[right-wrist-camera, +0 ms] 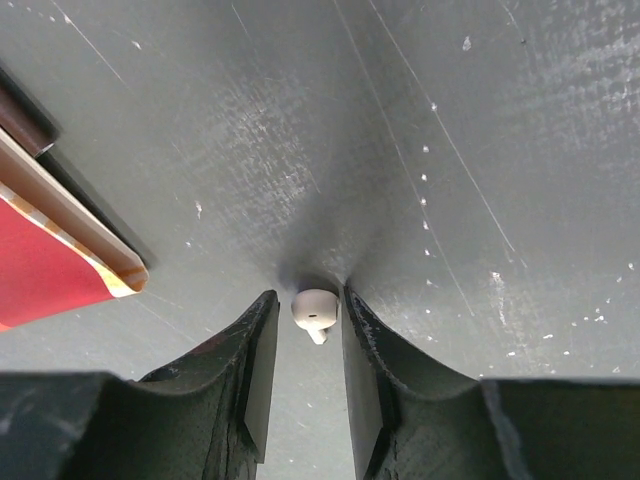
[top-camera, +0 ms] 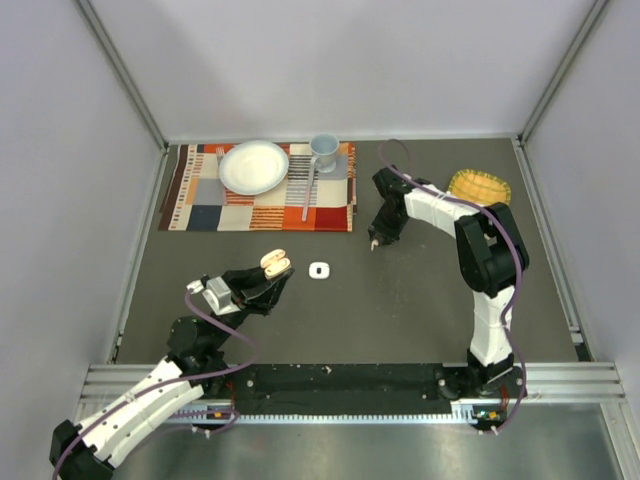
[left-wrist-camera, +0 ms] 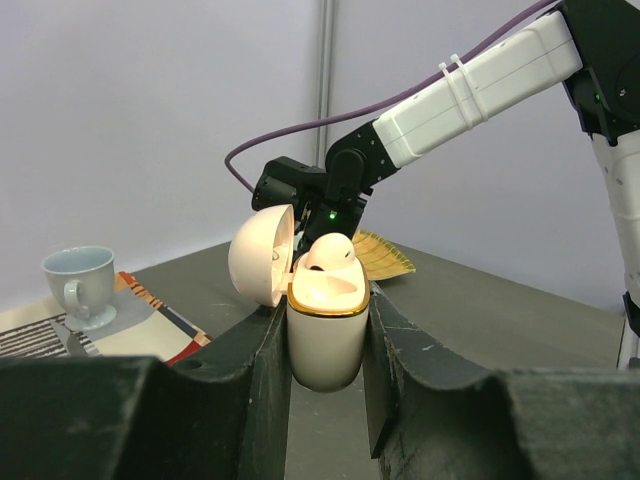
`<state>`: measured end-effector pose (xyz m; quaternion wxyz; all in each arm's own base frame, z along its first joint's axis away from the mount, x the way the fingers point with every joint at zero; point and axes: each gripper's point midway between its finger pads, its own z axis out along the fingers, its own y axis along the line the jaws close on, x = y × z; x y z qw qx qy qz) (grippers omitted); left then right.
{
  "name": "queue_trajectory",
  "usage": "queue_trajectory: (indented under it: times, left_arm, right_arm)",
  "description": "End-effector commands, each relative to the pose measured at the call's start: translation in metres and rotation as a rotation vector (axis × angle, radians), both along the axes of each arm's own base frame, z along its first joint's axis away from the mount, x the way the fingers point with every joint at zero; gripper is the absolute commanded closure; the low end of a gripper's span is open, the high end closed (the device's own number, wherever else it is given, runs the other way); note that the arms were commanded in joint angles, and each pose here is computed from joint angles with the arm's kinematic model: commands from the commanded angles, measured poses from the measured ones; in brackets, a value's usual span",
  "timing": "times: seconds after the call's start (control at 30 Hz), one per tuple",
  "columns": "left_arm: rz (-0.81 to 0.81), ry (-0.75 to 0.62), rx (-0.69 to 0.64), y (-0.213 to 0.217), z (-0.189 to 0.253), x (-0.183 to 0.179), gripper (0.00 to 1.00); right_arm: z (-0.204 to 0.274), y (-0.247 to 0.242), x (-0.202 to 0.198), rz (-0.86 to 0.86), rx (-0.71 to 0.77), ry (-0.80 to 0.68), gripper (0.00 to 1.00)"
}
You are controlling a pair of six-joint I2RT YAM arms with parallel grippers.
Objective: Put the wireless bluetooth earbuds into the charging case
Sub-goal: Pick up the left earbud from the corner of the board.
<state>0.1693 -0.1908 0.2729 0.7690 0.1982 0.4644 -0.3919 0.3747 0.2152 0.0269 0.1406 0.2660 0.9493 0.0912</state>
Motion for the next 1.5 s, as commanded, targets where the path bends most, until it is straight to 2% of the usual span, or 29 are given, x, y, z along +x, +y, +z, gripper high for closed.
queue_trajectory:
  times: [0.0, 0.47, 0.77, 0.87, 0.93, 1.1, 1.47]
  left_arm:
    - [0.015, 0.041, 0.042, -0.001, -0.036, 0.005, 1.00]
    - [0.017, 0.038, 0.047, -0.001, -0.035, 0.005, 1.00]
    - [0.015, 0.038, 0.045, -0.001, -0.033, 0.005, 1.00]
    - [0.012, 0.044, 0.046, -0.002, -0.035, 0.005, 1.00]
    - [0.011, 0.047, 0.043, -0.002, -0.035, 0.005, 1.00]
    - [0.009, 0.046, 0.041, -0.002, -0.034, 0.005, 1.00]
    - [0.006, 0.040, 0.042, -0.002, -0.033, 0.004, 1.00]
  right_arm:
    - [0.000, 0.004, 0.010, -0.014, 0.002, -0.017, 0.69]
    - [-0.008, 0.002, 0.004, -0.015, -0.007, 0.006, 0.76]
    - [-0.012, -0.001, -0.001, -0.008, -0.011, 0.016, 0.87]
    - [-0.007, 0.001, 0.001, 0.011, -0.001, -0.005, 0.92]
    - [-0.003, 0.007, 0.002, 0.037, 0.025, -0.014, 1.00]
    - [0.006, 0.011, 0.004, 0.068, 0.056, -0.056, 1.00]
    - [0.038, 0.006, 0.002, 0.109, 0.104, -0.250, 1.00]
